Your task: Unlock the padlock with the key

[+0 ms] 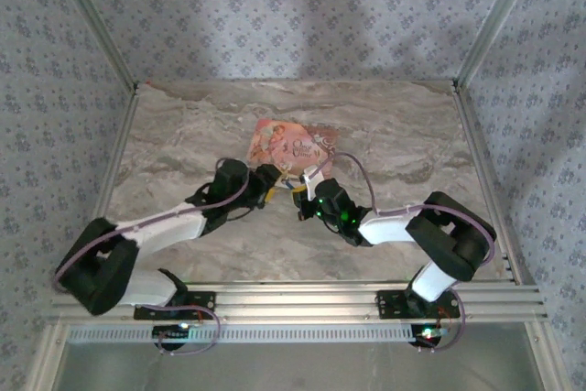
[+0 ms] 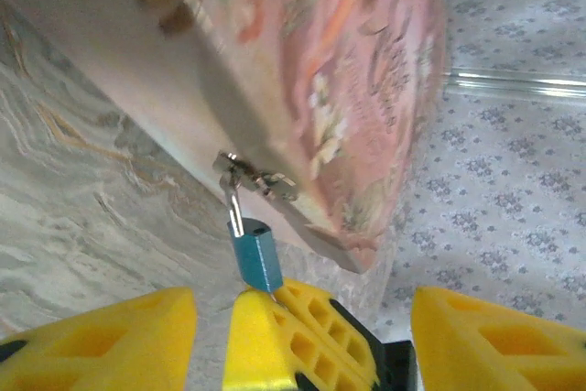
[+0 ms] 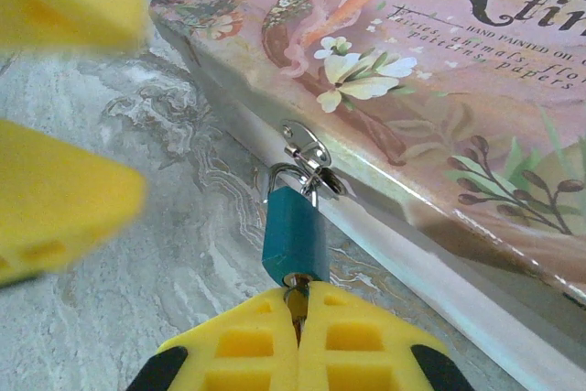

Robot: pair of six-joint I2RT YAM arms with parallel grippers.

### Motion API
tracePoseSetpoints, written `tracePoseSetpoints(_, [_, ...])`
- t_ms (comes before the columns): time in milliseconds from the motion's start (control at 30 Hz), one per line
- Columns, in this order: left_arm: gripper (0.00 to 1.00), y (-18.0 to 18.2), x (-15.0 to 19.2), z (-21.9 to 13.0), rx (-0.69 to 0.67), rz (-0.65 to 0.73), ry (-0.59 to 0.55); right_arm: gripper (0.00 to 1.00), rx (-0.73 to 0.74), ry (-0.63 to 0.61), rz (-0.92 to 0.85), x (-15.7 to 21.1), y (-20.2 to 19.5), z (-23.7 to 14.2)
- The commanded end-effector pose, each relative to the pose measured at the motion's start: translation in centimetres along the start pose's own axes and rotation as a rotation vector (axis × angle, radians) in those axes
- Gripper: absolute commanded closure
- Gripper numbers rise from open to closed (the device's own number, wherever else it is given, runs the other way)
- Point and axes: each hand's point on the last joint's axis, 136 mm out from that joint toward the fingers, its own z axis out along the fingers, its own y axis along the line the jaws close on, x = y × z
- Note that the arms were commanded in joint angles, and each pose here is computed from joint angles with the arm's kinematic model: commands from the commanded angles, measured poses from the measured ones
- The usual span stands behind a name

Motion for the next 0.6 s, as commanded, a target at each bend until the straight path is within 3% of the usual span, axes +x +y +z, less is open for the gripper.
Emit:
tracePoseSetpoints(0, [0.3,0.7,-2.5,-2.8,-0.091,0.127,-0.093,1.0,-0.028,0.008,0.03,-0.3,0.6,0.4])
tracePoseSetpoints(233, [0.1,0.1,-8.9,-7.2,-0.159,0.299,-0.192,1.0,-0.055,0.013,0.114,-0.6,0.7,0.1])
tracePoseSetpoints(400, [0.04,-1.9,-11.2,-5.5,-0.044,0.326,-0.057,1.0,-0.062,0.022,0.167,-0.4,0.6,0.1])
tracePoseSetpoints(567, [0.03,-2.7,-12.3,-2.0,-0.052,0.438,0.075,1.0,-0.058,0.028,0.178,-0.3,0.5,0.2])
